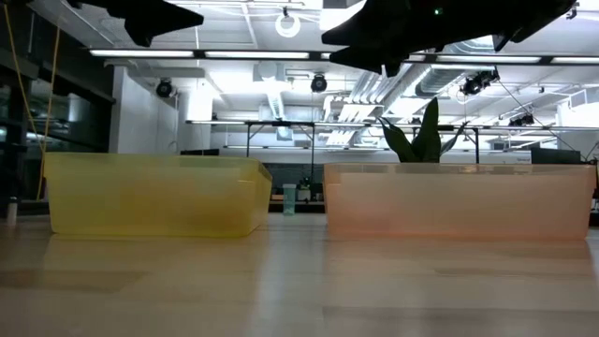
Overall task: Pick and place medicine bottles into bin by pill shape (circle, oval)
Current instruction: Put the small orange tablet bottle into the orange bin
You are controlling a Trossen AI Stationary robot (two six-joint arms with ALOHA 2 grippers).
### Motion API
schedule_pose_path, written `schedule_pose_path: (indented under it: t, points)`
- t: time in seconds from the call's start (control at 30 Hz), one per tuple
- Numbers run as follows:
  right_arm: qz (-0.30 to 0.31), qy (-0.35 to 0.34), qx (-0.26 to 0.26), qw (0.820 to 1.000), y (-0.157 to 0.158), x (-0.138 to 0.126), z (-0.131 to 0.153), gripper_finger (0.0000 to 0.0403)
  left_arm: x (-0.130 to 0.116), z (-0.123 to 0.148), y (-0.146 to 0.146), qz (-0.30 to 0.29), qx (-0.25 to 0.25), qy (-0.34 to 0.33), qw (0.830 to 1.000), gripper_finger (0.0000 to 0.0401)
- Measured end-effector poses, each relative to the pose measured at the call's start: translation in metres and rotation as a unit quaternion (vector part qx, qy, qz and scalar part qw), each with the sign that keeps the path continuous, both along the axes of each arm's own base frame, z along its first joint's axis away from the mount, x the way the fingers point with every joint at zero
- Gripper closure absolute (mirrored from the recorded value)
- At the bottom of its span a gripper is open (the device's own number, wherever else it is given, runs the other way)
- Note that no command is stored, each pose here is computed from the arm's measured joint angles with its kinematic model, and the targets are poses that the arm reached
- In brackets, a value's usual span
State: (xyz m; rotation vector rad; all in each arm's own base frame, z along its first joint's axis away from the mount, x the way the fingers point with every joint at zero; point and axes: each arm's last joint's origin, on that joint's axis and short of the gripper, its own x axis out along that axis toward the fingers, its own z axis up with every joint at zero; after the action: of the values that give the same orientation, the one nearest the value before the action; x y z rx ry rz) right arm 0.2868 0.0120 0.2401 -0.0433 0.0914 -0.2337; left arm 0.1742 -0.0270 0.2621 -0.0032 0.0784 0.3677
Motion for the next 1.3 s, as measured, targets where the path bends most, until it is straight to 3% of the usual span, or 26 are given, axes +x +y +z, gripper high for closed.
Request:
schedule_pose_path:
  t: [0.73,1.0,1.17,1.3]
  points:
    - [0.0,0.002,0.001,1.0,0.0,0.0,-0.001,0.0116,0.001,0.0,0.0,-0.002,-0.01,-0.002,1.0,0.011]
    - [0.0,0.002,0.001,1.0,0.0,0.0,-0.001,0.0116,0.002,0.007,-0.009,-0.098,-0.072,-0.023,0.992,0.011]
    - [0.0,0.003,0.001,1.0,0.0,0.0,-0.001,0.0116,0.0,0.022,-0.031,-0.155,-0.081,0.065,0.982,0.011]
    - [0.0,0.003,0.001,1.0,0.0,0.0,-0.001,0.0116,-0.001,0.023,-0.054,-0.152,-0.105,0.181,0.966,0.011]
